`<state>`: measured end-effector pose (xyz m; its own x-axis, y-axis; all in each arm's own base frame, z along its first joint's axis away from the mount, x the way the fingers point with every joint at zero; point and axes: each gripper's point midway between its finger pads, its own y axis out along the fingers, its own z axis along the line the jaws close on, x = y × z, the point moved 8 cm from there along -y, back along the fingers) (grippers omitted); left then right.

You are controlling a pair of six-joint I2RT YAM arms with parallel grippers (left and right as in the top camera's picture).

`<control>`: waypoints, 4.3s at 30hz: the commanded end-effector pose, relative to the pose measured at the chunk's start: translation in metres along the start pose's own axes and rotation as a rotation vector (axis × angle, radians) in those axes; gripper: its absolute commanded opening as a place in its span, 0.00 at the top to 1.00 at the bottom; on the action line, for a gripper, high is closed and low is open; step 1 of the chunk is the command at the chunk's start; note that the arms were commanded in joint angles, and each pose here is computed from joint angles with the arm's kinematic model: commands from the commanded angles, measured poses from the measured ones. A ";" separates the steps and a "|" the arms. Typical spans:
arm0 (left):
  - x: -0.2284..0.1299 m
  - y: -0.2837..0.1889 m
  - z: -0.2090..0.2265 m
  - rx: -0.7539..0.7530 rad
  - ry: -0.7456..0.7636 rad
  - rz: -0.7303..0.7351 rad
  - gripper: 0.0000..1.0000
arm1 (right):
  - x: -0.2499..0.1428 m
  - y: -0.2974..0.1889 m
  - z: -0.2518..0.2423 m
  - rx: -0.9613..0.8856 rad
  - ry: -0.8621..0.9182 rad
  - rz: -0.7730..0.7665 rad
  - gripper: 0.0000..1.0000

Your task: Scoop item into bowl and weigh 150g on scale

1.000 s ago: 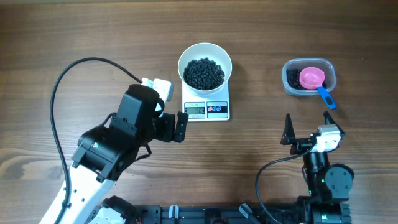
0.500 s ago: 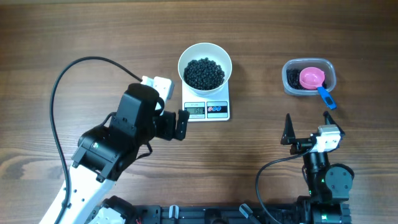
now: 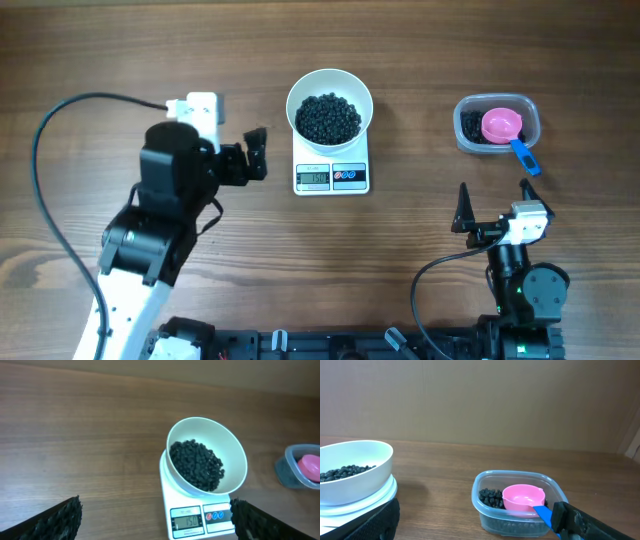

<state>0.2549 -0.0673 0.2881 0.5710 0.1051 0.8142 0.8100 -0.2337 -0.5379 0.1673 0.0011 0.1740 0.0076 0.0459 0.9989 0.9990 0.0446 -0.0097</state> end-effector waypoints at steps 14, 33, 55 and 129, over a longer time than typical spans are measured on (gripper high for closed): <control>-0.068 -0.092 0.027 -0.032 -0.010 -0.389 0.00 | -0.001 0.000 -0.002 -0.016 -0.003 0.002 0.00; -0.095 -0.091 0.046 0.011 -0.023 -0.542 0.00 | -0.001 0.000 -0.002 -0.016 -0.003 0.002 0.00; -0.106 -0.053 0.059 -0.005 0.010 -0.728 0.00 | -0.001 0.000 -0.002 -0.016 -0.003 0.002 0.00; -0.145 -0.021 0.083 0.200 0.117 -0.527 0.00 | -0.001 0.000 -0.002 -0.016 -0.003 0.002 0.00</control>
<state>0.1670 0.0013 0.1625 0.0833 0.0591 0.9948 0.9965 0.0026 -0.0836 0.1675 0.0011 0.1734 0.0118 0.0457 0.9989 0.9989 0.0446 -0.0139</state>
